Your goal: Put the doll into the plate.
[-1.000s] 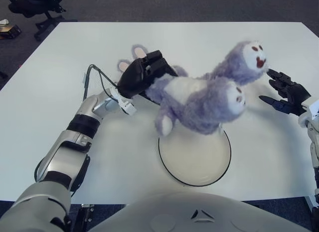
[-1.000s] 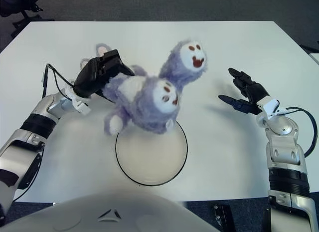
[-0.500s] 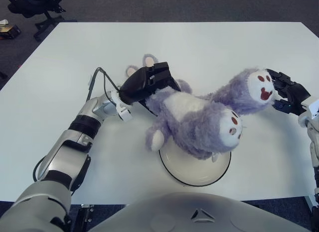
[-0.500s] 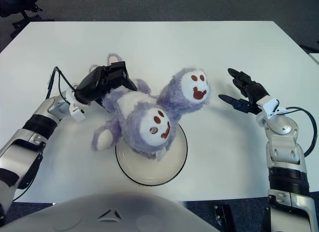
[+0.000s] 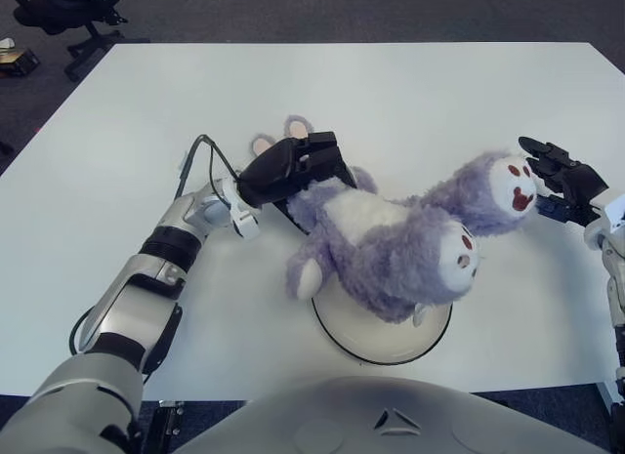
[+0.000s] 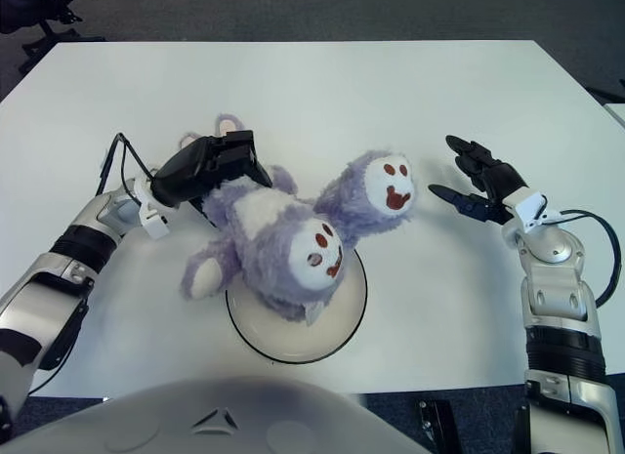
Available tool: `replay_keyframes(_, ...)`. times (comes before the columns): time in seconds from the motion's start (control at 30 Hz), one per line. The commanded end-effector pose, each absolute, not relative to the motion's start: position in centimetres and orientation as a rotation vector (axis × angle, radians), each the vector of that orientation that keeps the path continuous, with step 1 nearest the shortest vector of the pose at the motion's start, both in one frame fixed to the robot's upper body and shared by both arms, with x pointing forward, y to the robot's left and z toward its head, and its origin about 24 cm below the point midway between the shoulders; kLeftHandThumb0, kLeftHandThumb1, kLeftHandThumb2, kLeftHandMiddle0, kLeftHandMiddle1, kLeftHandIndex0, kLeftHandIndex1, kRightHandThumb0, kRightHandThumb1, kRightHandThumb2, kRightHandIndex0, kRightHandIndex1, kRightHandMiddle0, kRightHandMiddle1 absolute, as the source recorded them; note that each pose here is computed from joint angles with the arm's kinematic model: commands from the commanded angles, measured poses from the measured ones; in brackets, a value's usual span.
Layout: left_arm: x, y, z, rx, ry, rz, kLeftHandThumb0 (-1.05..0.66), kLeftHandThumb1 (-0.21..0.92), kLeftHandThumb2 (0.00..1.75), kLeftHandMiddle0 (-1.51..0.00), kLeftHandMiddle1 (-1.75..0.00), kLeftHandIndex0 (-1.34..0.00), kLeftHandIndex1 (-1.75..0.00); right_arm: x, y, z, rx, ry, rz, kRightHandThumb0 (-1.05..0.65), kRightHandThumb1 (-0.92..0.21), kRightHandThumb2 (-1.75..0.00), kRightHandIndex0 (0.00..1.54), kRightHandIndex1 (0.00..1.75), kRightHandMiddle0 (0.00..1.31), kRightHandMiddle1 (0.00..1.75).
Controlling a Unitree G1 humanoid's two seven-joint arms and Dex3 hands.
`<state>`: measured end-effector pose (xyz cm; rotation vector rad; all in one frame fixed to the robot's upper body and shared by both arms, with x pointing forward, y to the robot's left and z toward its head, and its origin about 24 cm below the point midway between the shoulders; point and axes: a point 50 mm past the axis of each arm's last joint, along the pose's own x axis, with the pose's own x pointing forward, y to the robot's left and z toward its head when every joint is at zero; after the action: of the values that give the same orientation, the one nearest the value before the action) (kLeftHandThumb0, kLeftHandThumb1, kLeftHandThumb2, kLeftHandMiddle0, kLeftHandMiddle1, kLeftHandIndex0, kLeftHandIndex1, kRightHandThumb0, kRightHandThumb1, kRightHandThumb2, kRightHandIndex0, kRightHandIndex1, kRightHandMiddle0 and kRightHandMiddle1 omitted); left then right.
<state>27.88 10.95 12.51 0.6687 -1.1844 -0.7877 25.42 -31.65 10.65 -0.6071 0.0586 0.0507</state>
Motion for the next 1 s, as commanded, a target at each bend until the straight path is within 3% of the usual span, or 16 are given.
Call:
replay_keyframes(0.0,28.3,11.0,13.6,0.664,-1.223,-0.764,0.03,0.76,0.45,-0.75,-1.75,-0.56,-1.75,25.7,-31.8,11.1,-0.619,0.059,0.053,-0.73,-0.92,-0.24,0.24,0.01,0.26,0.03)
replay_keyframes(0.7,28.7,10.3,14.9,0.645,-1.323,-0.741,0.03,0.77,0.42,-0.72,-1.75,-0.53,-1.75,25.7,-31.6,11.8,-0.619,0.050,0.067,-0.71,-0.92,-0.24,0.26,0.01,0.28,0.03)
replay_keyframes(0.97,28.9,10.0,15.3,0.625,-1.341,-0.756,0.00,0.87,0.24,-0.64,-1.75,-0.49,-1.75,25.9,-31.5,12.0,-0.612,0.056,0.066,-0.70,-0.92,-0.24,0.28,0.01,0.29,0.03)
